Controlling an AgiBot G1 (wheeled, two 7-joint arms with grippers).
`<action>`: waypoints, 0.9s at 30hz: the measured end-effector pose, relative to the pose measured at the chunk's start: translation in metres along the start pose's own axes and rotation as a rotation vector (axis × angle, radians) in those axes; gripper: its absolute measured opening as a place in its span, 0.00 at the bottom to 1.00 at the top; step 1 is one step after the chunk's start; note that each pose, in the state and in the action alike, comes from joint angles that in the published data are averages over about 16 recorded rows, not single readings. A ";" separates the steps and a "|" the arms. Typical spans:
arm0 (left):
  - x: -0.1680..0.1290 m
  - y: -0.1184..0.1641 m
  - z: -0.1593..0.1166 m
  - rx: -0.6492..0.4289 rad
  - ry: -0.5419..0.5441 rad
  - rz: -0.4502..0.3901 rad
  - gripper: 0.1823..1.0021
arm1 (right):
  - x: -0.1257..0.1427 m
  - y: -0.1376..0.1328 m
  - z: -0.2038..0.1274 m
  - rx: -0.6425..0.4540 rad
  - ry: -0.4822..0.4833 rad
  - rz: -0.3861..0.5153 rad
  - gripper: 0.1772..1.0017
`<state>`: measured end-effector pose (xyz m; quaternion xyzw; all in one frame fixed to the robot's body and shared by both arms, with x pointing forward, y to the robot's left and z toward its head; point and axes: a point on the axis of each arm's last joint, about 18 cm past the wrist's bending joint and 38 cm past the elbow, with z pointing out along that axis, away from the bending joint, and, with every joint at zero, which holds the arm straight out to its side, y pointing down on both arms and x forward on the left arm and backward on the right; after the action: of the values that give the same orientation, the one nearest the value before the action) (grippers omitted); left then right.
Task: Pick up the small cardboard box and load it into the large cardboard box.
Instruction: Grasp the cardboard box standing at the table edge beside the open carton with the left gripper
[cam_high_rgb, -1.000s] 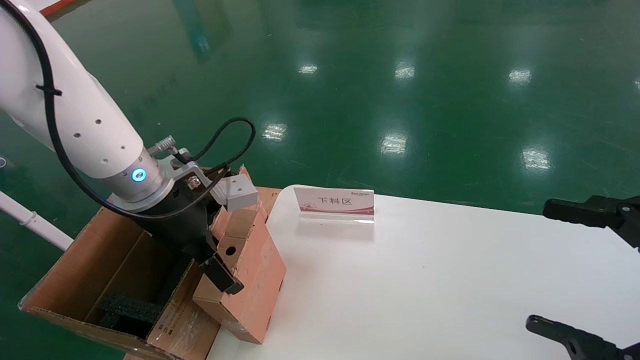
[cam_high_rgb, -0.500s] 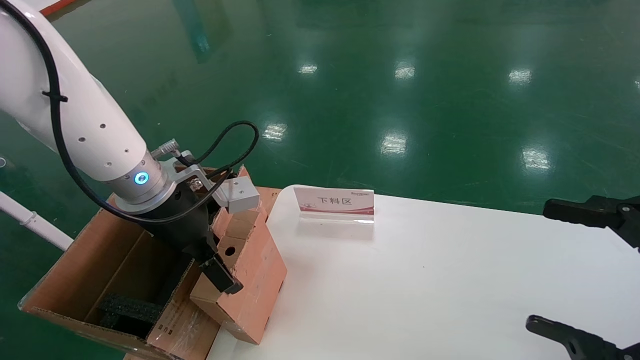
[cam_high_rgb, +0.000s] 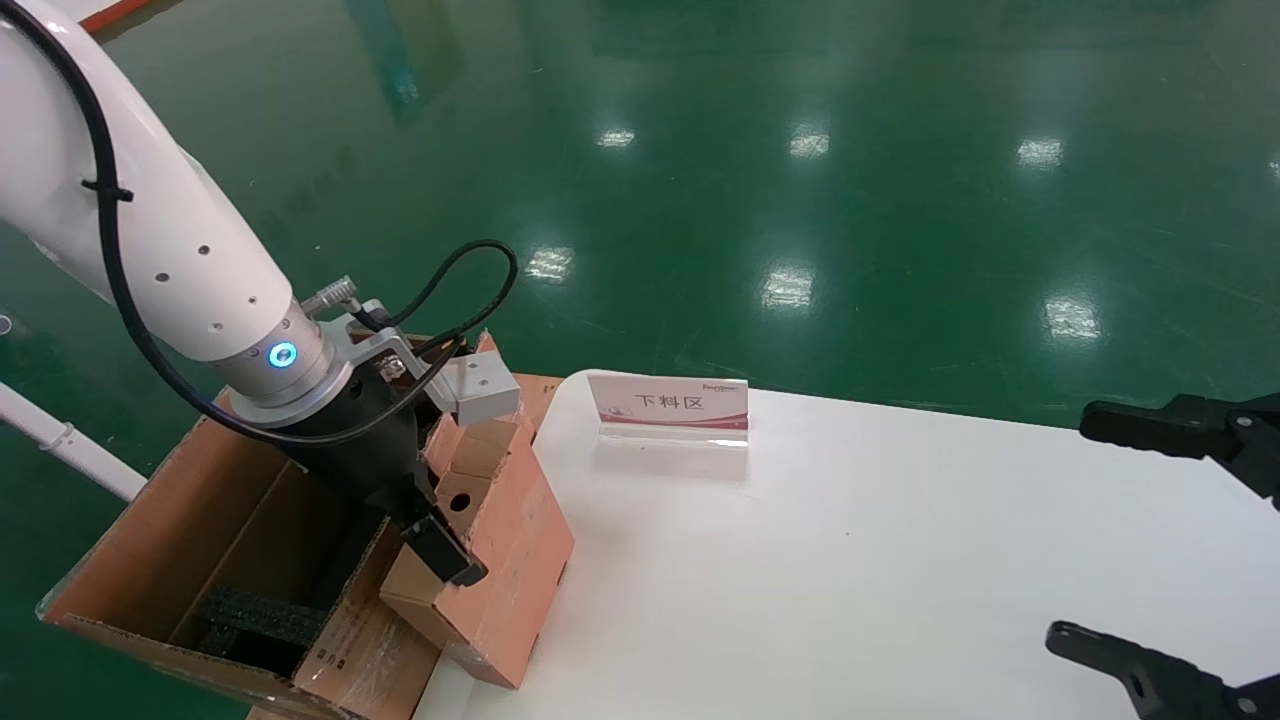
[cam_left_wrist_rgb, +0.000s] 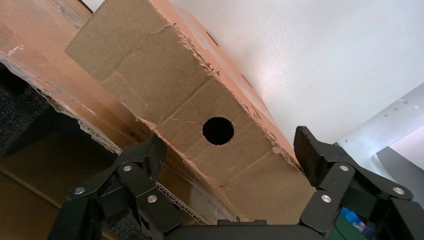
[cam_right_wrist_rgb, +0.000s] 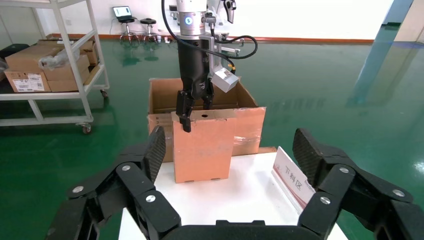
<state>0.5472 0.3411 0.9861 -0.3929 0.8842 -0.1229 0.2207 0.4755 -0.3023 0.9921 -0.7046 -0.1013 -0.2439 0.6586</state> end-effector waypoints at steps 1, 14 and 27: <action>0.000 0.000 0.000 0.000 0.000 0.000 0.94 | 0.000 0.000 0.000 0.000 0.000 0.000 0.95; 0.000 0.000 -0.001 0.002 0.000 -0.002 0.70 | 0.000 0.000 0.000 0.000 0.000 0.000 0.72; 0.000 0.000 -0.001 0.002 0.001 -0.003 0.33 | 0.000 0.000 0.000 0.000 0.000 0.000 0.37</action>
<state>0.5471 0.3410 0.9869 -0.3939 0.8835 -0.1245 0.2207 0.4755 -0.3023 0.9921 -0.7046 -0.1013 -0.2439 0.6586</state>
